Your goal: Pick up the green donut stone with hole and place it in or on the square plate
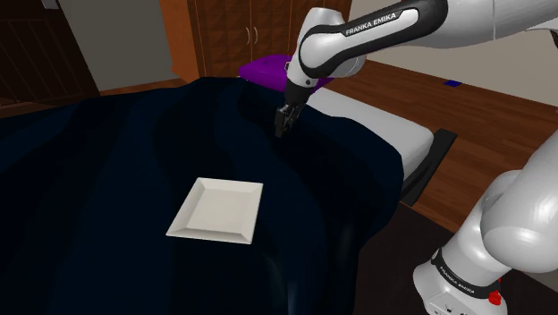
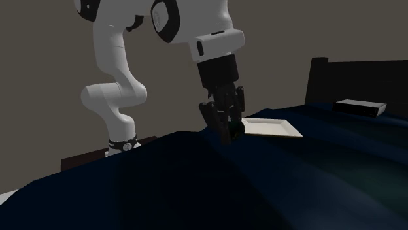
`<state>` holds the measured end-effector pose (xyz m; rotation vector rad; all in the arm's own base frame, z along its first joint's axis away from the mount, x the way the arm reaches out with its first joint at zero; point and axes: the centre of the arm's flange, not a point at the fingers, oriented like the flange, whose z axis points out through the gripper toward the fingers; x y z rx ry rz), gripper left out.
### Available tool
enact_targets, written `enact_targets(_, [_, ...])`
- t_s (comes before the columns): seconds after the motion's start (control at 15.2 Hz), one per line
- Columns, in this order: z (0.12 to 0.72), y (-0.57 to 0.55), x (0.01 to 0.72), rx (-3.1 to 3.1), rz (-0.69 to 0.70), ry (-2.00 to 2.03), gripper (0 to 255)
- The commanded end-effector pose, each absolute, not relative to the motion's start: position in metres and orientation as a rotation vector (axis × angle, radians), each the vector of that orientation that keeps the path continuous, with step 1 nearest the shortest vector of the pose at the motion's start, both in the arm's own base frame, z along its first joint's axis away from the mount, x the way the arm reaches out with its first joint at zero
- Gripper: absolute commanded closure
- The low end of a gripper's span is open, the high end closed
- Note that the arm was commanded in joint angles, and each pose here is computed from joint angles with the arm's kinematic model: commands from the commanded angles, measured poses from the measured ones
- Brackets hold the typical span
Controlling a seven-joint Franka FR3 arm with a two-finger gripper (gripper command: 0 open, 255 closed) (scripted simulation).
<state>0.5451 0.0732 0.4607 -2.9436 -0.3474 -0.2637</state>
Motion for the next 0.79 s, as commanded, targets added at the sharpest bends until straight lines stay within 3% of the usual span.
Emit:
enact_targets(0.0, [0.472,0.073,0.544,-2.944,-0.263,-0.347,255])
enact_targets(0.73, [0.482,0.174,0.516,-2.944,-0.263,-0.347,255])
